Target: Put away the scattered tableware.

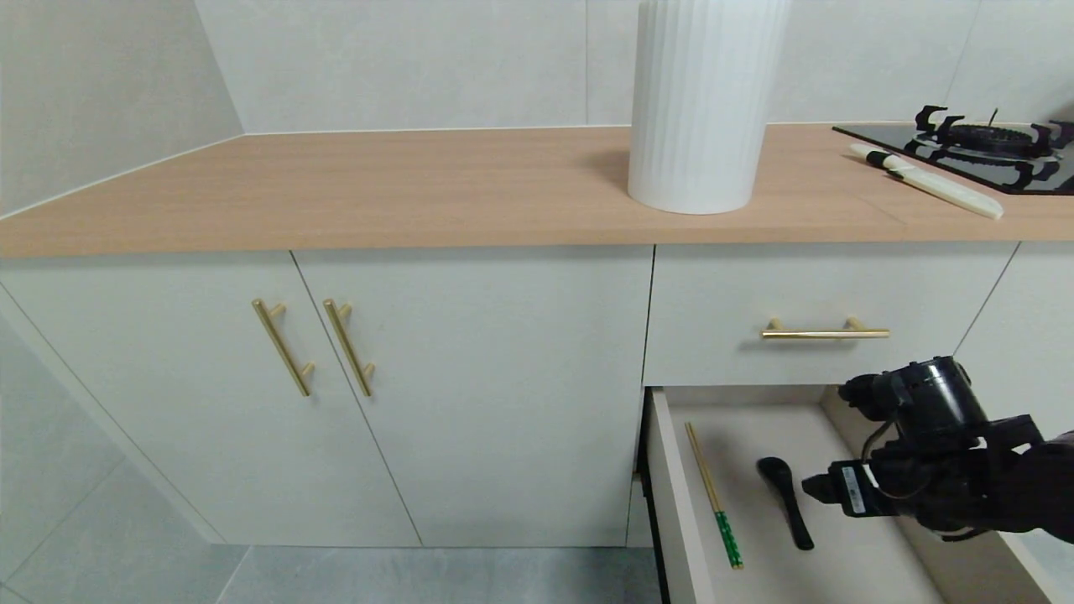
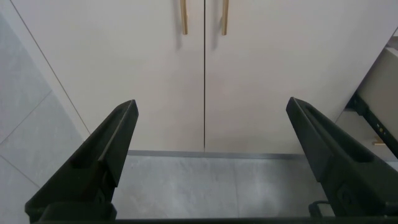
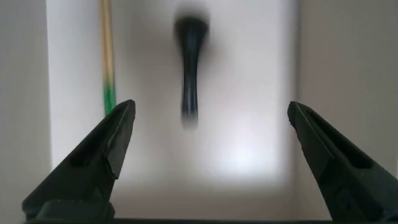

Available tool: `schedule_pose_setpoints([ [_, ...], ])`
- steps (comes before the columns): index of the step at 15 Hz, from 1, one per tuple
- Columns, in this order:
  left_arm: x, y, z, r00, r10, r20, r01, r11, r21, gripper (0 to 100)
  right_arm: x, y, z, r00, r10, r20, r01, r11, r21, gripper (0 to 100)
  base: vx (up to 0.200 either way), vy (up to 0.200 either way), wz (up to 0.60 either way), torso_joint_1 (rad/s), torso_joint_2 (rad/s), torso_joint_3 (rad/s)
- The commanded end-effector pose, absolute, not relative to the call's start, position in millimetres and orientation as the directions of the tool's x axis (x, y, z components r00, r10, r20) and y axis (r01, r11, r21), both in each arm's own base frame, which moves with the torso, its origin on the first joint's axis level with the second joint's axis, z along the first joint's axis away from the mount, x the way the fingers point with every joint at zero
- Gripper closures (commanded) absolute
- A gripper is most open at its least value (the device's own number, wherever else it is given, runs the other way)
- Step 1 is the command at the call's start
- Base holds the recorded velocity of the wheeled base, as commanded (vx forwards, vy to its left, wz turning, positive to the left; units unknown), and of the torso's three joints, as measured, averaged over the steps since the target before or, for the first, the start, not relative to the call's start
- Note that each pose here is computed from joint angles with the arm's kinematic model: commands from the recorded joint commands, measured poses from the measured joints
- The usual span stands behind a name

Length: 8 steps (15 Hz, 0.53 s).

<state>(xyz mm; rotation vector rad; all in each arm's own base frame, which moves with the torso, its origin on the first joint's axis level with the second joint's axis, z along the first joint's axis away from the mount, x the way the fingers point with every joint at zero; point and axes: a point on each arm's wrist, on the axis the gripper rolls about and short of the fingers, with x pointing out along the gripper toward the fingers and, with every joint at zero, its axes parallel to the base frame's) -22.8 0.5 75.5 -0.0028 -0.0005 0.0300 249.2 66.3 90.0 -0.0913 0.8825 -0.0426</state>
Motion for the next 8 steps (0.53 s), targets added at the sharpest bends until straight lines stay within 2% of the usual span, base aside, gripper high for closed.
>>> schedule_pose_setpoints([
  [1,-23,0,75,1.000,0.031,0.000,-0.031,1.000,-0.003,0,218,75,160,0.696,0.026,-0.717,-0.063,0.998,-0.024,0,0.000,0.000,0.00,0.000,0.00,0.000],
  [4,-23,0,75,1.000,0.031,0.000,-0.031,1.000,-0.003,0,190,81,193,0.592,0.155,-0.791,-0.155,0.985,0.077,0,0.000,0.000,0.00,0.000,0.00,0.000],
  [8,-23,0,76,1.000,0.031,0.002,-0.031,1.000,-0.003,0,188,81,201,0.576,0.154,-0.803,-0.121,0.987,0.103,0,0.000,0.000,0.00,0.000,0.00,0.000],
])
